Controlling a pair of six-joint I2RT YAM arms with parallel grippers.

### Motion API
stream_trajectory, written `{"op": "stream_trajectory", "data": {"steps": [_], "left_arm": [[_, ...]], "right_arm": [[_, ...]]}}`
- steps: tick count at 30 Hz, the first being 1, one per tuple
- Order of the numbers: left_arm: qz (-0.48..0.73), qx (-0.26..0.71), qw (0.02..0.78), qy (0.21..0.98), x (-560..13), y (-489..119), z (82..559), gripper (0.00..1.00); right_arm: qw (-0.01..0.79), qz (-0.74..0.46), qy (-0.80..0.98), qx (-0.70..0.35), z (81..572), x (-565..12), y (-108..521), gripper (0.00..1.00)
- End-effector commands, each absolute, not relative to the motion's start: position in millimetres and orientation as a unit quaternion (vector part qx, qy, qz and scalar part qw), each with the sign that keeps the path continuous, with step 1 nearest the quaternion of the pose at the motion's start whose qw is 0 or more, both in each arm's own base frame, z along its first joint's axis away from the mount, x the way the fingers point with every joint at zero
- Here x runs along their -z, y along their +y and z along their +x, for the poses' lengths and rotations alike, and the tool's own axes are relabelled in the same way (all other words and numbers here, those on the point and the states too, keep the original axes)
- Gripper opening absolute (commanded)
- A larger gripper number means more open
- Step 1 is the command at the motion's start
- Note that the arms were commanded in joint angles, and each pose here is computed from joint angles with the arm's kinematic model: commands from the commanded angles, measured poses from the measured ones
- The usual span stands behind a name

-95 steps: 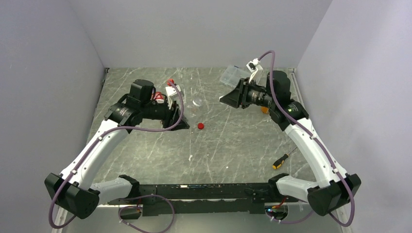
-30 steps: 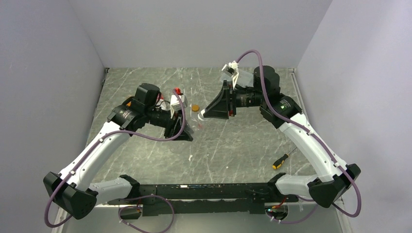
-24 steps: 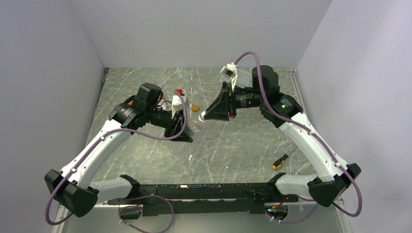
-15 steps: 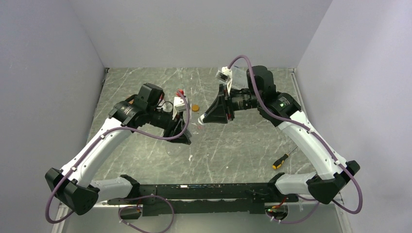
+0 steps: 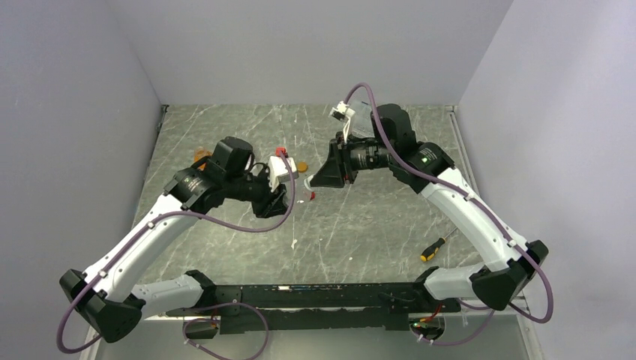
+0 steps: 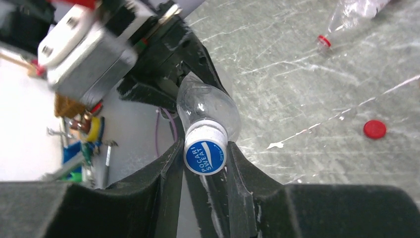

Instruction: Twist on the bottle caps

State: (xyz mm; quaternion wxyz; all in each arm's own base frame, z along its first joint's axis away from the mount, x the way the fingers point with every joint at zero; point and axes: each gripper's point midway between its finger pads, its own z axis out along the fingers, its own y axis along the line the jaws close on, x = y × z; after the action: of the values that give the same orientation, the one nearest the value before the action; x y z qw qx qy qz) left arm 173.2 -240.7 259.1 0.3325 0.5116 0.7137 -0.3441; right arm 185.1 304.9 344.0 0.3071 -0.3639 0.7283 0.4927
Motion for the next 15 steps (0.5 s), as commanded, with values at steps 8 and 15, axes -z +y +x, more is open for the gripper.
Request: {"op": "stream_trajectory", "data": {"steps": [8,15], "left_arm": [[0.397,0.163,0.660,0.617,-374,-243,272,0.00],[0.400,0.098,0.690,0.595,-375,-250,272,0.00]], "right_arm": [[0.129,-0.082,0.854,-0.498,207,-297,325,0.00],[0.088,0.022,0.876,-0.474,224,-258,333,0.00]]}}
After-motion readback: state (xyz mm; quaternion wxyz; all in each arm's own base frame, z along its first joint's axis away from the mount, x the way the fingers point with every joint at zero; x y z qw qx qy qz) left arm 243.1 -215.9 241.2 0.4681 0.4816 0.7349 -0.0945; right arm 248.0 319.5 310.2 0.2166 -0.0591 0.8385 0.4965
